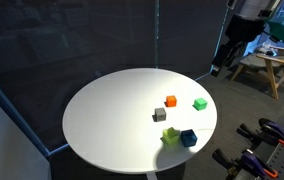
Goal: Pick up the gray block from the table and put it on the orange block
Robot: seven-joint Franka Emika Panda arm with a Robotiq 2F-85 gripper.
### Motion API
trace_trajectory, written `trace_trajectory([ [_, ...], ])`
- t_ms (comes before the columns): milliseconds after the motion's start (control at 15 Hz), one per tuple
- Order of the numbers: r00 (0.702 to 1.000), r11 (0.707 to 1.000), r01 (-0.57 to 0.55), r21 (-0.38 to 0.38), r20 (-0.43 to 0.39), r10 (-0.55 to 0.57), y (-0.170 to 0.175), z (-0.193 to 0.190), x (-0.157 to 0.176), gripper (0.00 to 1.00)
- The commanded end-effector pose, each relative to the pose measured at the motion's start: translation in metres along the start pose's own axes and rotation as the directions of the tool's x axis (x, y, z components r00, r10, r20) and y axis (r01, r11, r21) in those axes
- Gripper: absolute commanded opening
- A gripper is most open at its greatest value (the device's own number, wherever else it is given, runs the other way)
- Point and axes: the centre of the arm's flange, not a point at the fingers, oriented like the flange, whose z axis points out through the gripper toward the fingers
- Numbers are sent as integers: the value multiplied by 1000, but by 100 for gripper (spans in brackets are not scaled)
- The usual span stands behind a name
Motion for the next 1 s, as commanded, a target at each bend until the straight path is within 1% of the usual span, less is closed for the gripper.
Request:
trace_trajectory([
  [0, 999, 998, -44, 42, -9, 45, -16, 14, 21, 100],
  [400, 989, 987, -150, 53, 28, 148, -40, 45, 45, 100],
  [733, 984, 983, -173, 59, 58, 170, -57, 65, 69, 100],
  [933, 979, 980, -190, 58, 93, 184, -60, 75, 86, 100],
])
